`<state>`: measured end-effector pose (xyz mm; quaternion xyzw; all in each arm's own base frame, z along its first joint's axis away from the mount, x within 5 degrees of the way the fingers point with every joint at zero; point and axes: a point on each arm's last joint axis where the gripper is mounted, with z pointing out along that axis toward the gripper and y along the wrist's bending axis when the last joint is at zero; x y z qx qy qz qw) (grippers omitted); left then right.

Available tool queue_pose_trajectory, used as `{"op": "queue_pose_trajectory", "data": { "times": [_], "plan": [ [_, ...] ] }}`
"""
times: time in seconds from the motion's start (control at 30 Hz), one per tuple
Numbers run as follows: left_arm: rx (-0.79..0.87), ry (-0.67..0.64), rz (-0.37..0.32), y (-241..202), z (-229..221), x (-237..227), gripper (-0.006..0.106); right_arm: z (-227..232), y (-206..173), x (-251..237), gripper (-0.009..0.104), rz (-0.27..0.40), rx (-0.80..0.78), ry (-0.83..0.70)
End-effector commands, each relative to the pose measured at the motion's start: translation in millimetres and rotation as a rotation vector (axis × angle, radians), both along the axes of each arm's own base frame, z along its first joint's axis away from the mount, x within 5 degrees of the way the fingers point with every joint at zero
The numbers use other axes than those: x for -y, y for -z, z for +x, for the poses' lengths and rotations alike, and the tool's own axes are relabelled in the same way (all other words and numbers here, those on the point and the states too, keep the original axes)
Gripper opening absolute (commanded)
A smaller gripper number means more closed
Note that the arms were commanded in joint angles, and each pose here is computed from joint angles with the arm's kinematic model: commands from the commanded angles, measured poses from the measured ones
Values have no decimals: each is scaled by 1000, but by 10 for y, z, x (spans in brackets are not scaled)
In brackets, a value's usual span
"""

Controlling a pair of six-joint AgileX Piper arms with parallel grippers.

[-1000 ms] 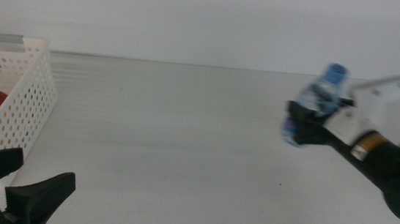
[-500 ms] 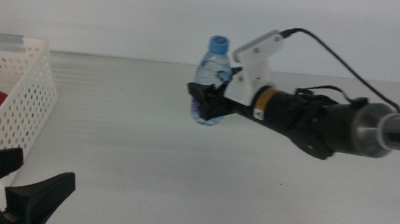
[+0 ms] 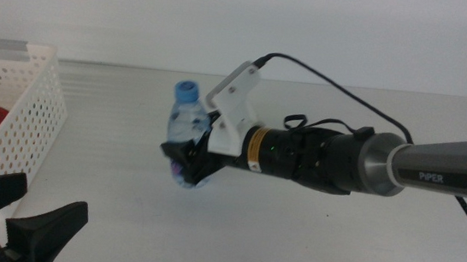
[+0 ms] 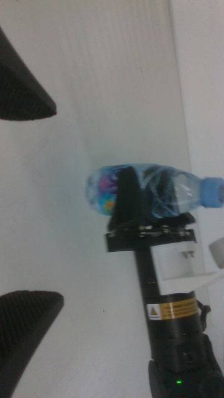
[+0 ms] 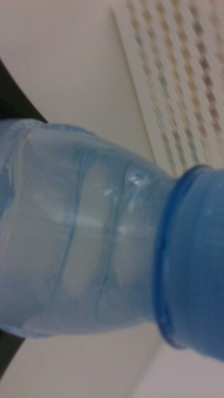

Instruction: Use arms to grab the bottles and put them into the dustbin to the left of the table.

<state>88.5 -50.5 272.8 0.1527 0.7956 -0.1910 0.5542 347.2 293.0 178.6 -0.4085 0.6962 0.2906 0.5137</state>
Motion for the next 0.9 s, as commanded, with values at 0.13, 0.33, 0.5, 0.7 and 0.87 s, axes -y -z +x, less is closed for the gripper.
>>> {"op": "queue_pose_trajectory", "data": {
  "times": [0.13,0.33,0.5,0.7,0.87],
  "plan": [
    [80,-2,-63,-161,23,16,90,-298,-372,-207,0,88,89,-181],
    [80,-2,-63,-161,23,16,90,-405,-250,-239,0,65,73,-211],
    [80,-2,-63,-161,23,16,90,-415,-146,-259,0,71,43,-227],
    [80,-2,-63,-161,23,16,90,-437,-128,-255,71,34,44,-252],
    [80,-2,-63,-161,23,16,90,-484,-218,-225,82,58,-1,-247]
  ]
}}
